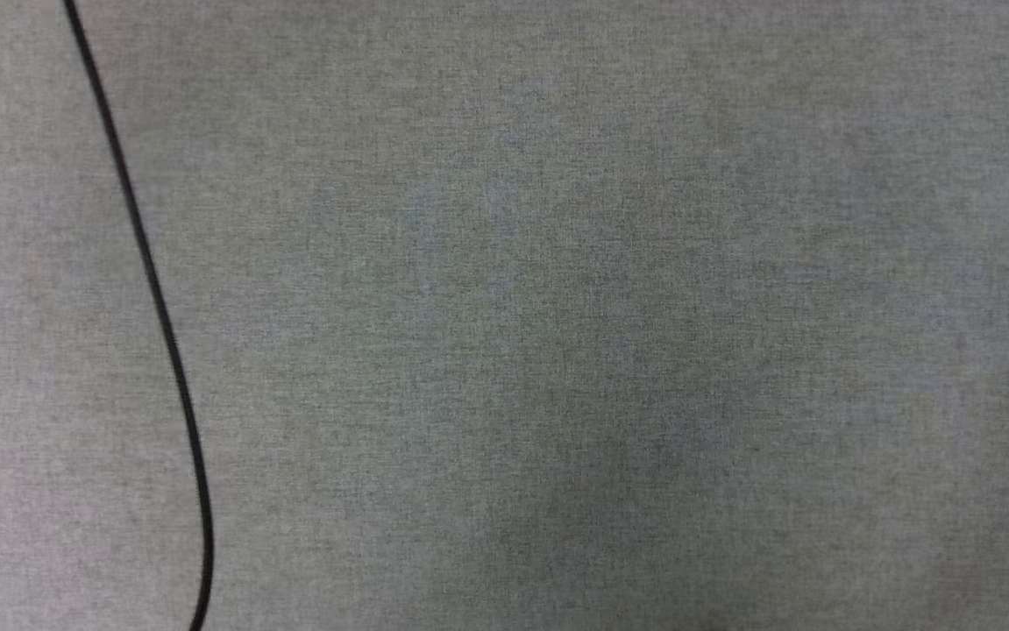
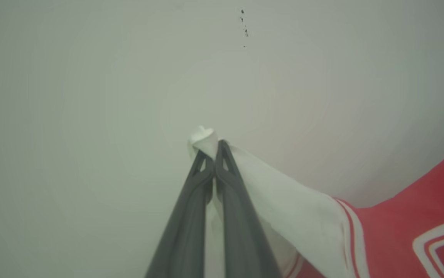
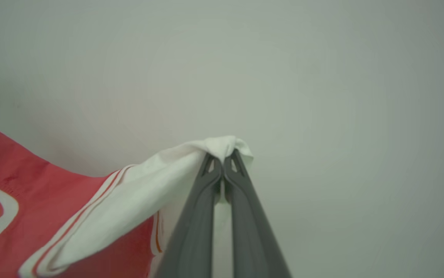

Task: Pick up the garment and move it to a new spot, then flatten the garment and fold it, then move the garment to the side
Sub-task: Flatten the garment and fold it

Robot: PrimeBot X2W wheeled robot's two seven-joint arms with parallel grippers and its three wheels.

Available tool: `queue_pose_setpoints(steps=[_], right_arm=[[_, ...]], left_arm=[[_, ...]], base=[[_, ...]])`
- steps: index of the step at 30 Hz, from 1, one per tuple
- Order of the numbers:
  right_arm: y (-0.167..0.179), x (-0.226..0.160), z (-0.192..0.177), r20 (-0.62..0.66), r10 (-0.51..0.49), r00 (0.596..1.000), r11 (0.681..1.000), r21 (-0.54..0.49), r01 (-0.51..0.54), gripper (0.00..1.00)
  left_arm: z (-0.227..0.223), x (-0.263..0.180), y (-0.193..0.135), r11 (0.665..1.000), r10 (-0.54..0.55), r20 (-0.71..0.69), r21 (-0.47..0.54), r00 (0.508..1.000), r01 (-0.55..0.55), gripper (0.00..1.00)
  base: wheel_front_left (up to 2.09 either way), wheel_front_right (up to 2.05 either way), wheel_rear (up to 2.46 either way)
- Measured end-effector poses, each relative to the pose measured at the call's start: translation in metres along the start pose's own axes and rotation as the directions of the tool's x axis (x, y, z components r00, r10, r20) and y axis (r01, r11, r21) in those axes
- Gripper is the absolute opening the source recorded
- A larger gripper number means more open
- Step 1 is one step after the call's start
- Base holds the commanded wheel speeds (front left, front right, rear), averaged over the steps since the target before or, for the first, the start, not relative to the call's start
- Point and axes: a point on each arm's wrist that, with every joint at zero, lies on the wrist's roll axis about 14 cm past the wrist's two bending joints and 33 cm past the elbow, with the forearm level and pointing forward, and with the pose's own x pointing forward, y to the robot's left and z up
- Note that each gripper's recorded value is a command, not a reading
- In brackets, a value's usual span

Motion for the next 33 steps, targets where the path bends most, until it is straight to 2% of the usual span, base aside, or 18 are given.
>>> queue_pose_setpoints(steps=[7,14,19,28,33], right_arm=[[0.028,-0.024,-0.054,-0.059,0.041,0.997,0.996,0.078,-0.036,0.00],[0.054,-0.062,-0.081,-0.084,0.100,0.991,0.990,0.110,-0.090,0.00],[0.063,-0.099,-0.087,-0.102,0.124,0.987,0.984,0.145,-0.109,0.00],[0.082,-0.189,-0.097,-0.192,0.177,0.965,0.970,0.201,-0.138,0.00],[0.083,-0.237,-0.097,-0.239,0.173,0.955,0.966,0.228,-0.118,0.00]], left_arm=[[-0.044,-0.029,-0.007,0.996,0.014,-0.074,-0.082,0.997,-0.020,0.00],[-0.067,-0.078,-0.018,0.989,0.032,-0.141,-0.135,0.989,-0.051,0.00],[-0.065,-0.125,-0.023,0.986,0.056,-0.170,-0.146,0.984,-0.081,0.00],[-0.063,-0.225,-0.039,0.978,0.087,-0.298,-0.157,0.951,-0.139,0.00],[-0.055,-0.274,-0.042,0.966,0.118,-0.359,-0.174,0.926,-0.190,0.00]], base=[[0.00,0.00,0.00],[0.00,0.00,0.00],[0.00,0.00,0.00],[0.00,0.00,0.00],[0.00,0.00,0.00]])
